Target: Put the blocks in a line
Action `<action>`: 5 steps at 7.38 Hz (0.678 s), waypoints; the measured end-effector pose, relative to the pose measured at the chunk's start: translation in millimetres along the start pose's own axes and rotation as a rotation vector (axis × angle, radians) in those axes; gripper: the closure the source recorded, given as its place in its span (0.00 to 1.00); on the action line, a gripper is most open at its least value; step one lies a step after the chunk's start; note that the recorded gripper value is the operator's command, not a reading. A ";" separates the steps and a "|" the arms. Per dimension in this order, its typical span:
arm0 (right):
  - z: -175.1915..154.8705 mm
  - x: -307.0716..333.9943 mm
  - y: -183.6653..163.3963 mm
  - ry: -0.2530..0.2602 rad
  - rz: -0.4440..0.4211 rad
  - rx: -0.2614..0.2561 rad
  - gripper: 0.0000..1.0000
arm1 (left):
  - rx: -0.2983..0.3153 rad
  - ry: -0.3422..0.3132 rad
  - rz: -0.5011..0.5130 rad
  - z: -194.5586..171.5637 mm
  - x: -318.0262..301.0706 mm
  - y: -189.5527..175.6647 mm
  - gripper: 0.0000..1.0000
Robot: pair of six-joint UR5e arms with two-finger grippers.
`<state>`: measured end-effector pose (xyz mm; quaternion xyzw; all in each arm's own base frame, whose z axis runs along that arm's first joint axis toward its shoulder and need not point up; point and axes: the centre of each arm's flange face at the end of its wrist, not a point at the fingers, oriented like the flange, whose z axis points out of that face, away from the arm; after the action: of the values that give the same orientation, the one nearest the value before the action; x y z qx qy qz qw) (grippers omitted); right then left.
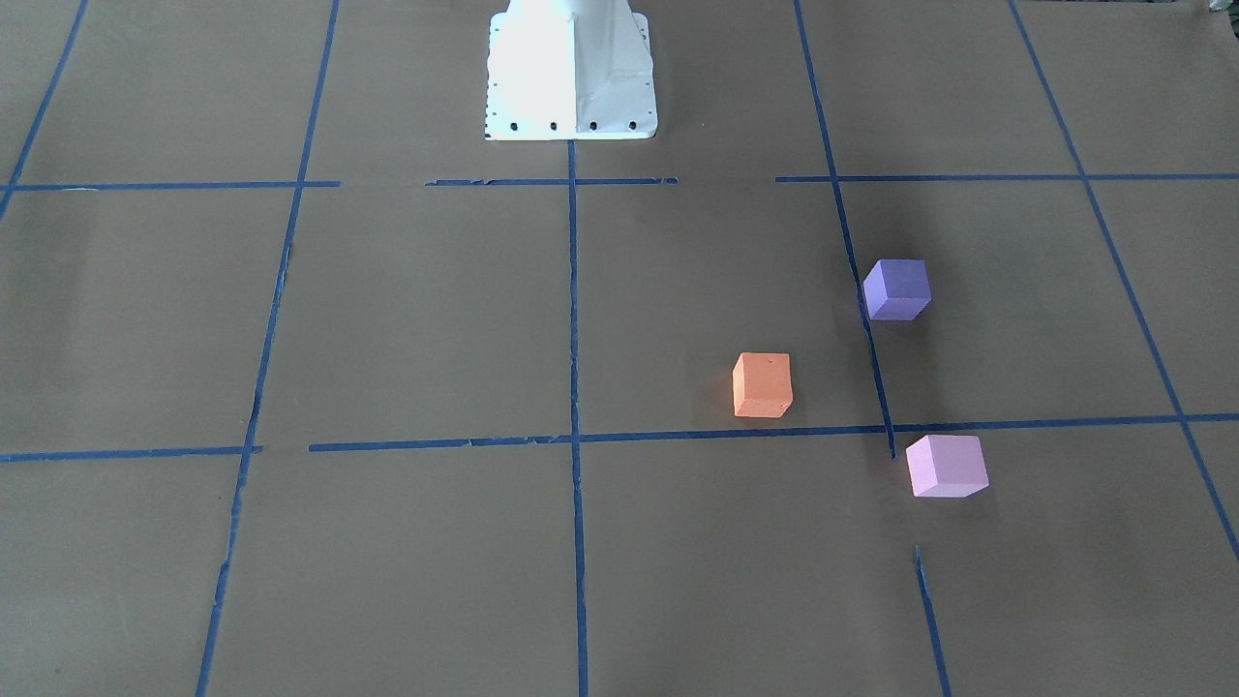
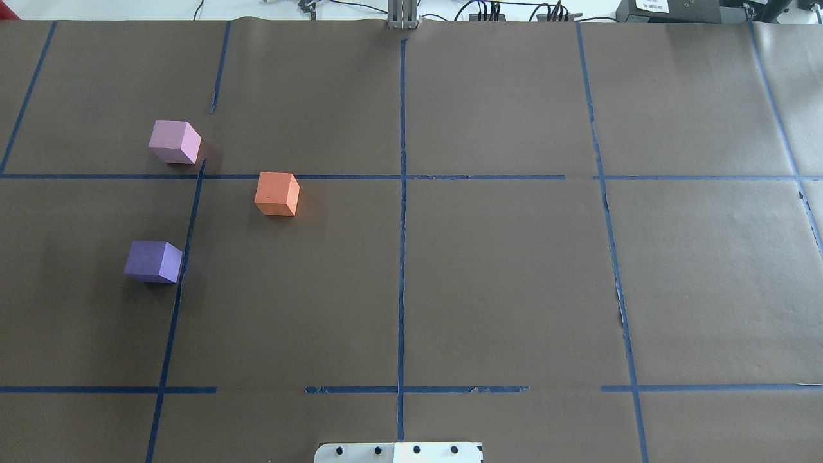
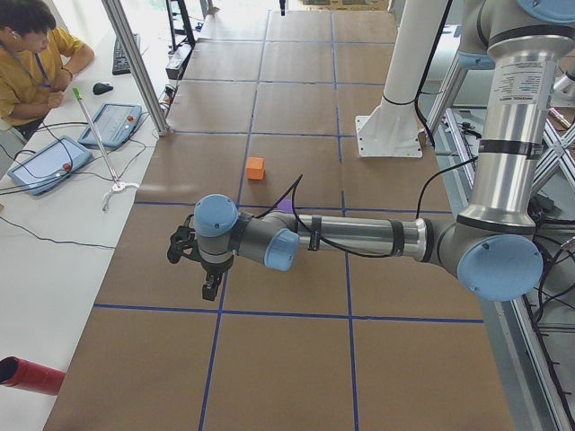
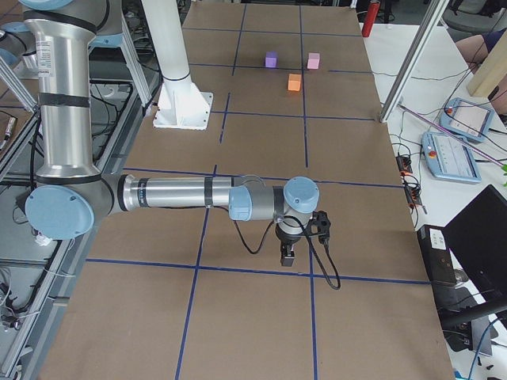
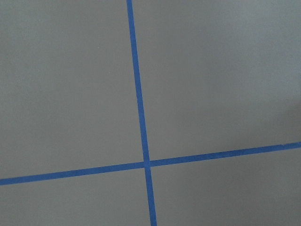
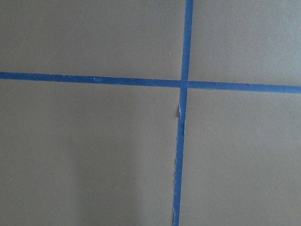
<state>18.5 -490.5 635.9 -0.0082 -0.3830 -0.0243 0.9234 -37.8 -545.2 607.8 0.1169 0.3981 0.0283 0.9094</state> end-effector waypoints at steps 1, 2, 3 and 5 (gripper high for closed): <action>0.0 0.0 0.0 0.000 0.000 0.000 0.00 | -0.003 0.000 0.008 2.3 4.8 -0.4 0.00; 0.0 0.0 0.0 0.000 0.000 0.000 0.00 | -0.009 -0.002 0.017 7.4 20.4 -2.5 0.00; 0.0 0.0 0.0 0.000 0.000 0.000 0.00 | -0.012 0.002 0.020 13.7 52.8 -6.7 0.00; 0.0 0.0 0.0 0.000 0.000 0.000 0.00 | -0.012 0.034 0.047 27.9 161.3 -22.5 0.00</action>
<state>18.5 -490.5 636.0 -0.0085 -0.3830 -0.0242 0.9234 91.6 -549.0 505.0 0.1204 0.4103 0.0537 0.9024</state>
